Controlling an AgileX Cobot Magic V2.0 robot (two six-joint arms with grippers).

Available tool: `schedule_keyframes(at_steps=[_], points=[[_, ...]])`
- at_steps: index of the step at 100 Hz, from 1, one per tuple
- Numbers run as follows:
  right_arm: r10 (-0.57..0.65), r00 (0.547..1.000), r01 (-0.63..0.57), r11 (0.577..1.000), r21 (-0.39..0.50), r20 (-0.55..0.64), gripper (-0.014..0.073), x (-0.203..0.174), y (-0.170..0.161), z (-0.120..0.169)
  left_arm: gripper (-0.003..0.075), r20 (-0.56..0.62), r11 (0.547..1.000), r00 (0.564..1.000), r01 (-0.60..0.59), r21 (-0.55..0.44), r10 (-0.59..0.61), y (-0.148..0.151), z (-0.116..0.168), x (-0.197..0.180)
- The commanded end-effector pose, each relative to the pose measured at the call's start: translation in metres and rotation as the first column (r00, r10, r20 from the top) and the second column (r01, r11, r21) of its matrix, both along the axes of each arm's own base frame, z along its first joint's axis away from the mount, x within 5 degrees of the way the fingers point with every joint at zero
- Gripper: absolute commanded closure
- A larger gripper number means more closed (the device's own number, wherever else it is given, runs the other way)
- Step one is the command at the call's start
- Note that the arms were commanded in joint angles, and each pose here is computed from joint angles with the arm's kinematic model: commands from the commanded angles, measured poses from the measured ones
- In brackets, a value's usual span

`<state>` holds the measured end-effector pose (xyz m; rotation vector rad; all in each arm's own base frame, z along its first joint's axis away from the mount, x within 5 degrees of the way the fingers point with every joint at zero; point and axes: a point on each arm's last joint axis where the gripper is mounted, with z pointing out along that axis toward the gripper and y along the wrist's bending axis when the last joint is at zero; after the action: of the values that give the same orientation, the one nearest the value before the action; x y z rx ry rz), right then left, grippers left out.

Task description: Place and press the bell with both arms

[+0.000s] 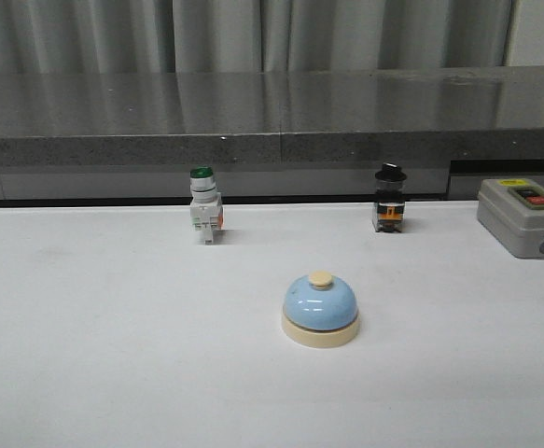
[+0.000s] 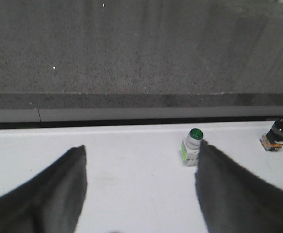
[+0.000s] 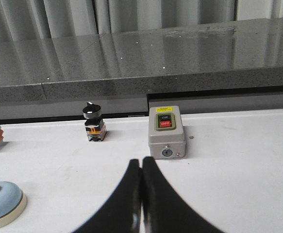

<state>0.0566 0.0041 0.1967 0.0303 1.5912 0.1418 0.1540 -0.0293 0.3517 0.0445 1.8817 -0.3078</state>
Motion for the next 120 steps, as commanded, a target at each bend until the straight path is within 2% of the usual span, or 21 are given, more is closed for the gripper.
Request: schedule_keyframes(at_steps=[1, 7, 8, 15, 96, 120], points=[[-0.009, 0.993, 0.009, 1.000, 0.002, 0.114, 0.0655, -0.002, -0.001, 0.013, 0.0504, 0.142, 0.999, 0.989, -0.026, -0.046, 0.032, 0.004, 0.022, -0.014], [-0.009, 0.993, 0.009, 1.000, 0.002, 0.114, 0.0655, -0.002, -0.001, 0.013, 0.0613, 0.166, 0.999, 0.986, -0.024, -0.049, 0.031, 0.004, 0.026, -0.021], [-0.009, 0.993, 0.009, 1.000, 0.002, 0.114, 0.0655, -0.002, -0.001, 0.013, 0.0652, 0.172, 0.998, 0.985, -0.023, -0.050, 0.032, 0.005, 0.026, -0.022], [-0.009, 0.993, 0.009, 1.000, 0.002, 0.114, 0.0655, -0.002, -0.001, 0.013, 0.0739, 0.189, 0.998, 0.982, -0.022, -0.052, 0.032, 0.005, 0.029, -0.026], [-0.009, 0.993, 0.009, 1.000, 0.002, 0.114, 0.0655, -0.002, -0.001, 0.013, 0.0741, 0.188, 0.999, 0.982, -0.013, -0.047, 0.022, 0.004, 0.028, -0.027], [-0.009, 0.993, 0.009, 1.000, 0.002, 0.114, 0.0655, -0.002, -0.001, 0.013, 0.0741, 0.186, 0.996, 0.982, -0.037, 0.076, 0.022, 0.008, 0.014, -0.030]])
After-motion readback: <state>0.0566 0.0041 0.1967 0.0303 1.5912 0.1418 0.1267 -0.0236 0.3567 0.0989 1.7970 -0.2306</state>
